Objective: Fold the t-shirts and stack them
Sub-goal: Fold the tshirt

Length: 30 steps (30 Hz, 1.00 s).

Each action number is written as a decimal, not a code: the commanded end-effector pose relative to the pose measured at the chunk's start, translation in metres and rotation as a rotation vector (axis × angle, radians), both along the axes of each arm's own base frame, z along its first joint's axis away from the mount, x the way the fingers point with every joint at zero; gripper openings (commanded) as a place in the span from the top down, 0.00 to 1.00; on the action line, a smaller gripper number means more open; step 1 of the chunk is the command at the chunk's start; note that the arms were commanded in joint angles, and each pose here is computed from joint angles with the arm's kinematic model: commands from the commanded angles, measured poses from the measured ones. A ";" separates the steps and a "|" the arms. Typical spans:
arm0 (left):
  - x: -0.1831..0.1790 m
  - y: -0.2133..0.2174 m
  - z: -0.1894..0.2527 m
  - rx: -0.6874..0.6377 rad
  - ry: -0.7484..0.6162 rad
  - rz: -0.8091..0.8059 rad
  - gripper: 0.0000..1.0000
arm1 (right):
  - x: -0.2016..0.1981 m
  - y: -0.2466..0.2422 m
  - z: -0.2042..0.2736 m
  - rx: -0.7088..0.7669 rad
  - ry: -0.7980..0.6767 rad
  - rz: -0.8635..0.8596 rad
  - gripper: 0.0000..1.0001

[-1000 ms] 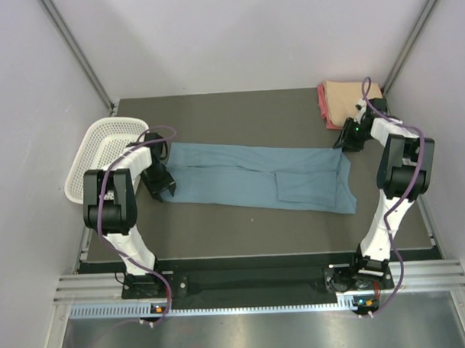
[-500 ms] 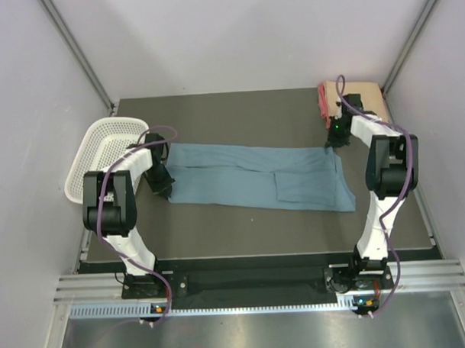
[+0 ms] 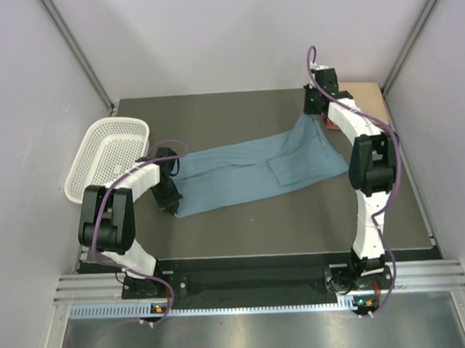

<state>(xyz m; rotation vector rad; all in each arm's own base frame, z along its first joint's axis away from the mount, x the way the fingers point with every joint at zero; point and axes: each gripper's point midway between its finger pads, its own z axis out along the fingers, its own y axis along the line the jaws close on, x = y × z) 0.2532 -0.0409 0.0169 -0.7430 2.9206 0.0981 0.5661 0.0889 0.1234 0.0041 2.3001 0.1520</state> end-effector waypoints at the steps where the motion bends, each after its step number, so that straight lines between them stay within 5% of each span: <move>1: -0.041 -0.023 0.000 -0.035 0.104 0.000 1.00 | 0.041 0.032 0.022 0.008 -0.145 0.049 1.00; 15: -0.107 -0.124 0.009 -0.141 0.079 -0.109 1.00 | 0.099 0.110 0.032 -0.001 -0.395 0.111 1.00; 26: -0.145 -0.190 0.006 -0.162 0.090 -0.265 0.99 | 0.100 0.203 0.037 0.115 -0.505 0.218 0.95; 30: -0.134 -0.200 0.030 -0.204 0.011 -0.322 0.63 | 0.100 0.204 0.037 0.133 -0.481 0.189 0.75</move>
